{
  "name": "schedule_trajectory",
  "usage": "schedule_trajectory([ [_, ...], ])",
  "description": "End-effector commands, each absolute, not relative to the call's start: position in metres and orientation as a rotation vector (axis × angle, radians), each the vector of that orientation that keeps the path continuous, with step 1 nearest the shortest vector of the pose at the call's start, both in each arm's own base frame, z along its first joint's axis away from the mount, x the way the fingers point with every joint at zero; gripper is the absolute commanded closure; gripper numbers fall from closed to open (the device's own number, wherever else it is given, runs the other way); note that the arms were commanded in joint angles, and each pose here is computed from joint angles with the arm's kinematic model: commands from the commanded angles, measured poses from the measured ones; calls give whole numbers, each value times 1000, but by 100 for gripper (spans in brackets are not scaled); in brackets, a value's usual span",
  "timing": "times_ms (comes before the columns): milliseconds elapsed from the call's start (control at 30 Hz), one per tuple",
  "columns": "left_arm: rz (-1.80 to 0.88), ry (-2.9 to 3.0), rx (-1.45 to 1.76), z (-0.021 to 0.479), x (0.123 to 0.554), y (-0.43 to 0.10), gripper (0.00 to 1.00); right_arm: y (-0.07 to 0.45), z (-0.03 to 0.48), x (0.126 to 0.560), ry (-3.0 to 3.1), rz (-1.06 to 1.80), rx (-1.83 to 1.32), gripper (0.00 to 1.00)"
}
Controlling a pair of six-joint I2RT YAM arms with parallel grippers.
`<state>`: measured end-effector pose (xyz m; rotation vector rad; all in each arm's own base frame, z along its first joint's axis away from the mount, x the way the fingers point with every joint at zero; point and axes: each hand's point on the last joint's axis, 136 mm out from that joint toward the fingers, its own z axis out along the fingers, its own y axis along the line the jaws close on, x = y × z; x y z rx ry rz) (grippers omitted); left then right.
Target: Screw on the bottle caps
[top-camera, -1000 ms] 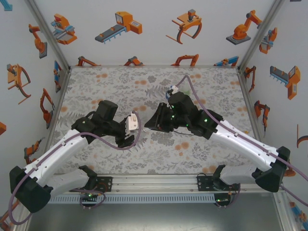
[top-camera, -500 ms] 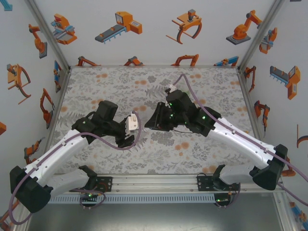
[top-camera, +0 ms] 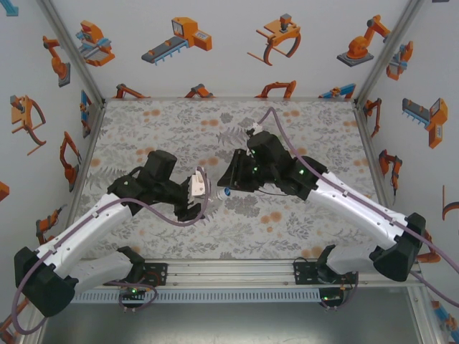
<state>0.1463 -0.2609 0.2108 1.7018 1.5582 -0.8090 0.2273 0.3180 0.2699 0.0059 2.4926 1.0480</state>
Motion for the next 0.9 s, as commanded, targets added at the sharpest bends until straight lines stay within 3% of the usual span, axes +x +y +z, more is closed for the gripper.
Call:
schedule_trajectory([
  [0,-908,1370,1722,240,129,-270,100,311,269,245,2455,961,23,60],
  [367,-906,1369,1721,240,129,-270,100,305,288,250,2370,966,-38,60],
  [633,-931,1365,1724,241,127,-271,100,311,369,227,1945,954,-630,57],
  [867,-980,1364,1751,240,121,-272,100,325,406,147,1426,1046,-1307,57],
])
